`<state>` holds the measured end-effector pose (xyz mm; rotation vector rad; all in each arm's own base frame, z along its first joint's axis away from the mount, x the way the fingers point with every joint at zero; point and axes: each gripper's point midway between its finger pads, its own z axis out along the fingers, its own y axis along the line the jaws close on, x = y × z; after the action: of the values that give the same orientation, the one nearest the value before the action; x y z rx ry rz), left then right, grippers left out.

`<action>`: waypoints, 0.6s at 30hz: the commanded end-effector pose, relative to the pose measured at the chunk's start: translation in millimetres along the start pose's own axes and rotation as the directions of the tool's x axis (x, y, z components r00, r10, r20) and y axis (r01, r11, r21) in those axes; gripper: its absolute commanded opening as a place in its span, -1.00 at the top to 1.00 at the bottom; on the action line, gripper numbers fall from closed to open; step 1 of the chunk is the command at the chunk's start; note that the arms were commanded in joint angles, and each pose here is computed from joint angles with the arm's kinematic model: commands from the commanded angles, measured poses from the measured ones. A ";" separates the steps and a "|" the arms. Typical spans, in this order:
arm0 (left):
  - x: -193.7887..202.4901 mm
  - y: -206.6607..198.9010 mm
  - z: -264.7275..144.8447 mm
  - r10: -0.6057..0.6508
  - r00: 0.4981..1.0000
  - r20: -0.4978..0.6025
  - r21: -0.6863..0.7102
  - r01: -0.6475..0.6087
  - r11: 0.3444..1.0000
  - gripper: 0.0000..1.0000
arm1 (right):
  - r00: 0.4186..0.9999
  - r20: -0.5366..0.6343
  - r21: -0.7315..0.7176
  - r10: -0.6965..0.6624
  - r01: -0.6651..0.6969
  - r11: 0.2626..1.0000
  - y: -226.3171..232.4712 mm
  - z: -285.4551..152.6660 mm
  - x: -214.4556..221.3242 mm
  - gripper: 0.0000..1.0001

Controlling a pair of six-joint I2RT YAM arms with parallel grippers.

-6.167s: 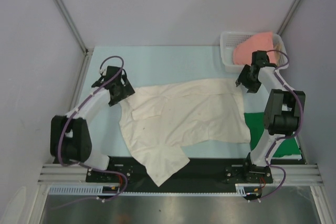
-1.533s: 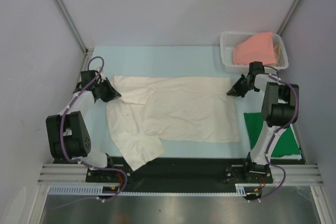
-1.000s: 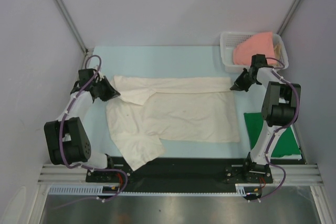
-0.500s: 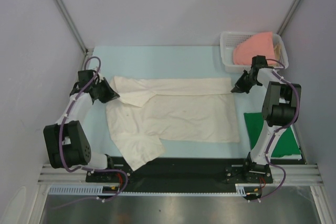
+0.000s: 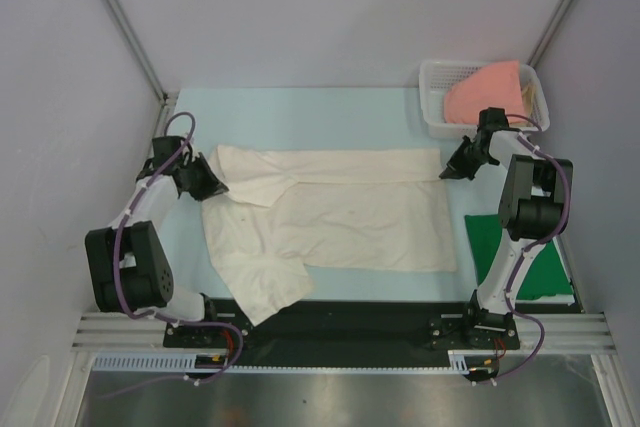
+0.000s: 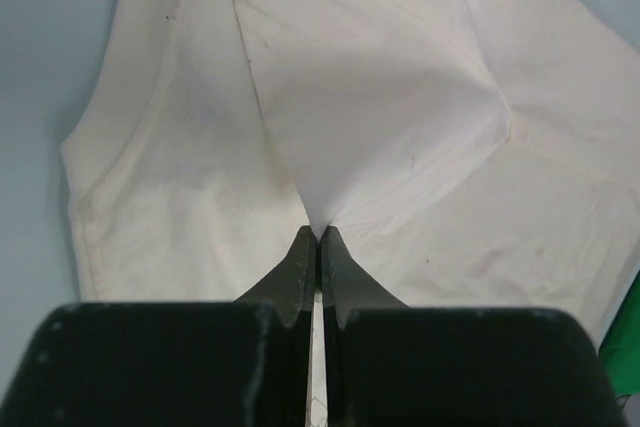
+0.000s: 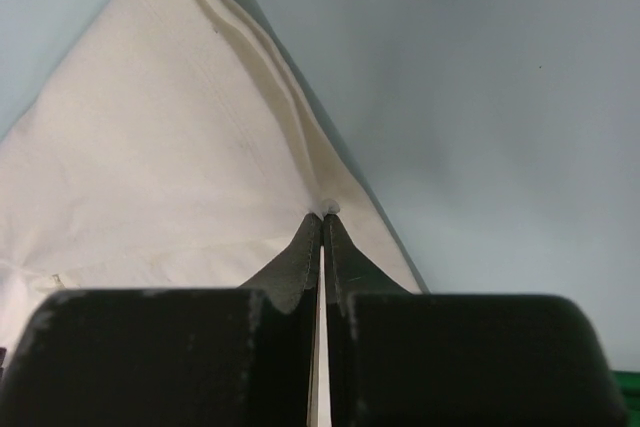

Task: Fold and stack the t-shirts
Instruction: Fold the tshirt

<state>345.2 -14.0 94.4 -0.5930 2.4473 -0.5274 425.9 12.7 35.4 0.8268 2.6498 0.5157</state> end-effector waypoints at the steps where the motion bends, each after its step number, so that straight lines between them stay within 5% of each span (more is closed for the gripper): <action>1: -4.9 5.8 3.7 0.005 1.000 0.001 -0.026 -0.005 1.000 0.99 | 1.000 -0.003 0.021 -0.006 0.006 1.000 -7.5 2.6 -0.4 1.00; 5: 2.3 8.8 7.5 -0.006 1.000 -0.020 -0.027 0.005 1.000 0.99 | 1.000 -0.013 0.045 -0.010 0.010 0.999 -11.2 3.6 0.4 0.97; 9: 2.8 6.7 7.9 -0.012 1.000 -0.029 -0.018 0.012 1.000 0.99 | 0.976 0.067 0.081 -0.206 0.201 0.976 32.7 -23.6 9.1 -0.01; 11: -1.0 5.0 5.7 -0.010 1.000 -0.021 -0.019 0.009 1.000 0.99 | 0.951 0.145 -0.034 -0.272 0.280 0.959 86.0 -49.6 29.5 -0.17; 15: -13.0 -4.8 -2.4 -0.008 1.000 0.021 0.004 0.008 1.000 0.99 | 0.934 0.222 -0.347 -0.280 0.344 0.873 194.6 -57.9 89.9 -0.12; 18: -30.2 -13.4 -7.8 -0.001 0.997 0.079 0.022 -0.001 1.000 0.99 | 0.930 0.141 -0.484 -0.339 0.363 0.796 244.1 -40.5 154.4 -0.02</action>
<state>344.4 -13.1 82.3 -0.6269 2.4854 -0.5227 405.2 215.6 127.4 0.2132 2.4712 0.7494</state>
